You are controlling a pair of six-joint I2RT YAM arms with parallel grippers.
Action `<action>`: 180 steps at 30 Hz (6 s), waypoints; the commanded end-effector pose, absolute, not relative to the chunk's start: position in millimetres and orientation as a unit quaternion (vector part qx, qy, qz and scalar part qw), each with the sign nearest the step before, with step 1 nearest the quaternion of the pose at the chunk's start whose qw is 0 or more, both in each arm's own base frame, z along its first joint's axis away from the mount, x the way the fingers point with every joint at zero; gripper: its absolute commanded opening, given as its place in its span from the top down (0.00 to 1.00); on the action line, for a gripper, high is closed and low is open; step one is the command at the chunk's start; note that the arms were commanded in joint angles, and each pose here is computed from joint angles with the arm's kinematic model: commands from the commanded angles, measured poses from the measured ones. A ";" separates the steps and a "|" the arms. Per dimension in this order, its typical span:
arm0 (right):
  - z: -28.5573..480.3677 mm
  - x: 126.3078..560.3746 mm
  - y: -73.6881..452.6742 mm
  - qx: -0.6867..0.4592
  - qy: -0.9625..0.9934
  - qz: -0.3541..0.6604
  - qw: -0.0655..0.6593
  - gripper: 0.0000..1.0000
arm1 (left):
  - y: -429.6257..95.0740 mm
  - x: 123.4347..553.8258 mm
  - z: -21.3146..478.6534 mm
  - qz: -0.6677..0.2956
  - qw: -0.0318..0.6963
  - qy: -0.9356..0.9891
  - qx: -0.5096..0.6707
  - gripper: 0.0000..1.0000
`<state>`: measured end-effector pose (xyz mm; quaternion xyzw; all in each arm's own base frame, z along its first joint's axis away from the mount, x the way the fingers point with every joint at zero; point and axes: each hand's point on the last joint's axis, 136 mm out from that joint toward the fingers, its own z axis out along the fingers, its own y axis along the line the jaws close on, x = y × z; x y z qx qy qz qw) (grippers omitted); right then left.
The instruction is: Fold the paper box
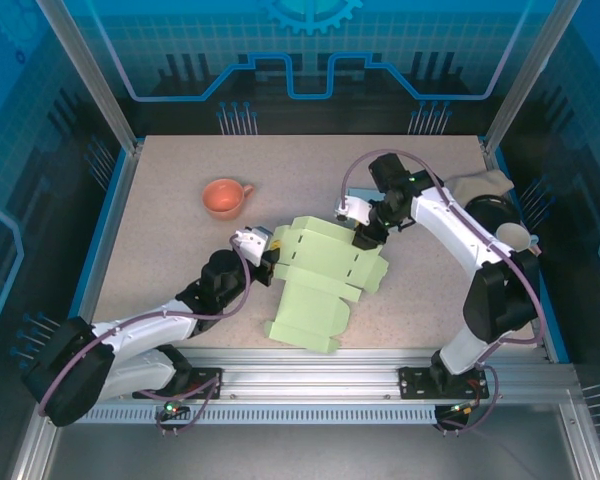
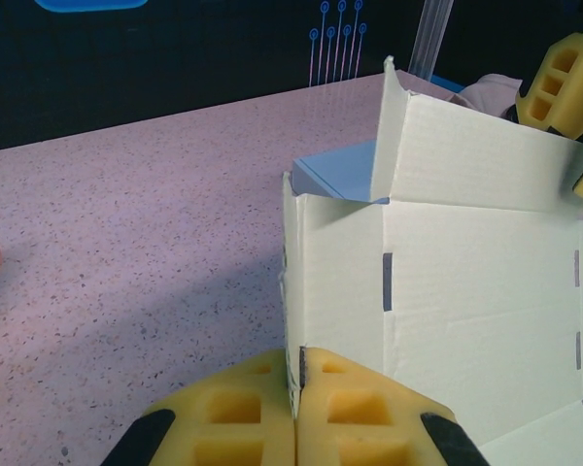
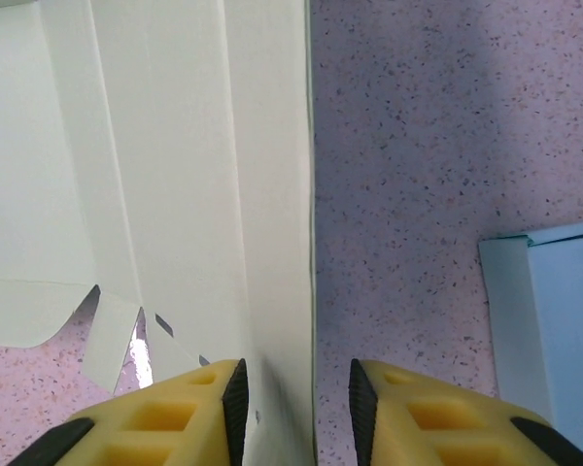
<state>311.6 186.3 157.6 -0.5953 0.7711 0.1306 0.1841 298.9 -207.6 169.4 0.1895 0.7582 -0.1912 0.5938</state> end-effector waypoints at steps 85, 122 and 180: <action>167.1 274.6 216.5 -0.567 0.782 0.000 0.259 1.00 | -245.6 313.2 252.6 -0.359 0.427 0.815 -0.154 0.54; 173.3 274.2 227.3 -0.564 0.769 0.030 0.300 1.00 | -225.1 271.0 225.1 -0.326 0.406 0.844 -0.130 0.57; 141.0 270.5 222.3 -0.547 0.794 0.036 0.264 1.00 | -245.8 278.7 124.3 -0.353 0.379 0.856 0.003 0.52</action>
